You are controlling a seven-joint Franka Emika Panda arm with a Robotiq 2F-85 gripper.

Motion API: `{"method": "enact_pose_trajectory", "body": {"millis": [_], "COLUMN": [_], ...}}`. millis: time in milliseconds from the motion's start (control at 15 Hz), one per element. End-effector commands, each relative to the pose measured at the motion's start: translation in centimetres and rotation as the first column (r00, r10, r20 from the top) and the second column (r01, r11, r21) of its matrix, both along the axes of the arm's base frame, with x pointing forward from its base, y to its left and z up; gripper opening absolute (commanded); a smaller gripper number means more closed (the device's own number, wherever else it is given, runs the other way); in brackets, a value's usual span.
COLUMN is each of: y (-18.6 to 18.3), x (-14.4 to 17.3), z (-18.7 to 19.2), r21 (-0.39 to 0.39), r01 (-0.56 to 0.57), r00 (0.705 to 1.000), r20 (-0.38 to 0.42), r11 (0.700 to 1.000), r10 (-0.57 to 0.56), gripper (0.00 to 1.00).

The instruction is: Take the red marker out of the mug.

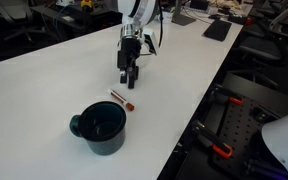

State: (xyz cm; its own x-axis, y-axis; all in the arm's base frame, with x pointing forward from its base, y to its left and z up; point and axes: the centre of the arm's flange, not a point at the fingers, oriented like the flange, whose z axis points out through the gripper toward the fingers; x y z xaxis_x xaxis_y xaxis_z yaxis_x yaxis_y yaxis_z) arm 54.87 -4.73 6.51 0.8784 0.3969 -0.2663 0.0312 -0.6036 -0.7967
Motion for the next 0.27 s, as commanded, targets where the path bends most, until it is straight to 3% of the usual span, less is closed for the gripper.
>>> {"method": "enact_pose_trajectory", "body": {"millis": [0,200], "y": [-1.09,-1.14], "x": [-0.15,-0.14], "z": [-3.97,-4.02], "r21": [-0.005,0.017], "r01": [0.007,0.017], "r00": [0.999,0.998], "r20": [-0.033,-0.054], "r11": [1.0,1.0], "r10": [-0.007,-0.016], "gripper": [0.98,1.0]}}
